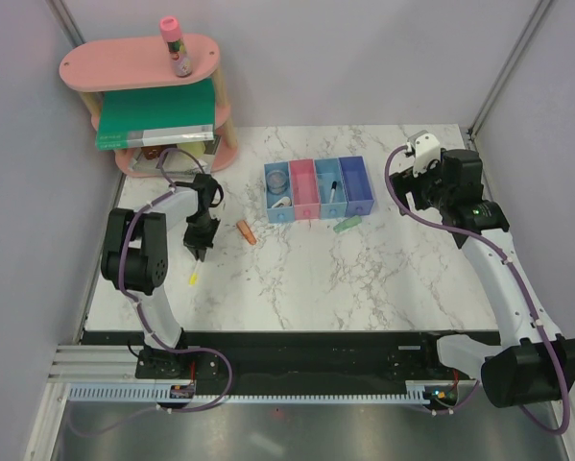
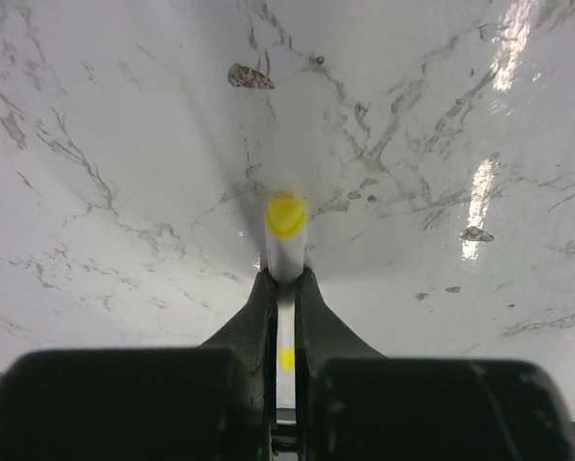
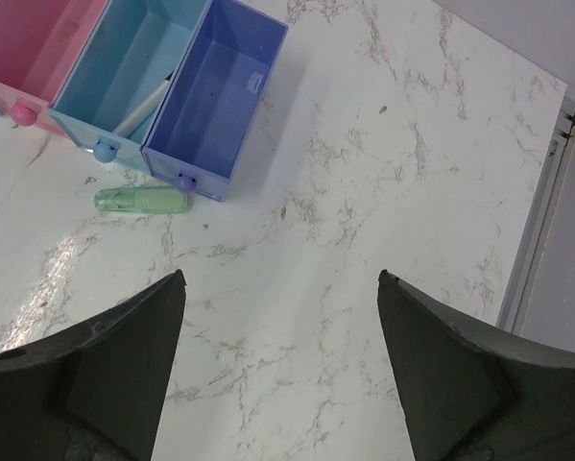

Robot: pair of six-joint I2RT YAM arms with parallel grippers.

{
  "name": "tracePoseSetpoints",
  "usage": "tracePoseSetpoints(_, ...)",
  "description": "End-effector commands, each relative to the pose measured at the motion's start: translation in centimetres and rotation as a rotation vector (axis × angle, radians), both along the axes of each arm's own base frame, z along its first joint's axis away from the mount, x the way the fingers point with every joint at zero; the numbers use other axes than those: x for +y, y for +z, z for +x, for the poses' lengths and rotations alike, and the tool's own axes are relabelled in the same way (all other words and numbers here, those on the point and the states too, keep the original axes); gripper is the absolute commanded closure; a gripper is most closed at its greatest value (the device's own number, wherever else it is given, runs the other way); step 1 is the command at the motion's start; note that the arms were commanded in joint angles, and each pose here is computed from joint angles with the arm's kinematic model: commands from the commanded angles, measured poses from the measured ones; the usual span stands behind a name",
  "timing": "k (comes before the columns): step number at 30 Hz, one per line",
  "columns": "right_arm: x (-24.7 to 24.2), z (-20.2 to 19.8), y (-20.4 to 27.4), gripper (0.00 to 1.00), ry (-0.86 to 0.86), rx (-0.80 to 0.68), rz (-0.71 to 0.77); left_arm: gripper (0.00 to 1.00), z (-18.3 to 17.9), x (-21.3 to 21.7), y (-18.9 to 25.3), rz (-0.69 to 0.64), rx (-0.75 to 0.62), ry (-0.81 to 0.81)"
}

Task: Sort the stationery into containers
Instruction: Pick up the pen from the center of the board.

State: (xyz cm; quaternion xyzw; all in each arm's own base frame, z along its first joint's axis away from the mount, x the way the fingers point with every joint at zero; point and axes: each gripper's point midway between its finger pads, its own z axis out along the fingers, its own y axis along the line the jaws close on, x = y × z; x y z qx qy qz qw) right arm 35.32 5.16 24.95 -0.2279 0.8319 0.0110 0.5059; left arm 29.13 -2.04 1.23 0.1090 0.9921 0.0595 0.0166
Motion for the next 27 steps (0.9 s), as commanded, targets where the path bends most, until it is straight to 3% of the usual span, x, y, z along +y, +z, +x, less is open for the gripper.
tracePoseSetpoints(1, 0.3, -0.3, 1.1, 0.12, 0.013, -0.036, 0.019, 0.98, 2.5, 1.4, -2.1, 0.056, -0.07, -0.013)
tracePoseSetpoints(6, 1.2, -1.0, 1.2, 0.11, 0.068, -0.014, 0.038, 0.98, 3.5, -1.3, 0.5, -0.097, -0.138, -0.059)
tracePoseSetpoints(8, 3.0, -1.9, 1.4, 0.1, 0.185, 0.003, 0.064, 0.98, 4.2, -2.9, 2.8, -0.171, -0.183, -0.091)
tracePoseSetpoints(13, 7.1, -5.2, 0.7, 0.09, 0.442, 0.125, 0.185, 0.98, 6.0, -8.4, 12.7, -0.411, -0.395, -0.208)
tracePoseSetpoints(22, 12.7, -7.7, 3.4, 0.04, 0.766, 0.2, 0.43, 0.98, 4.5, -18.3, 28.4, -0.907, -0.643, -0.374)
tracePoseSetpoints(27, 16.2, -6.9, 5.4, 0.04, 0.861, 0.176, 0.449, 0.98, 2.6, -21.5, 32.1, -1.089, -0.645, -0.468)
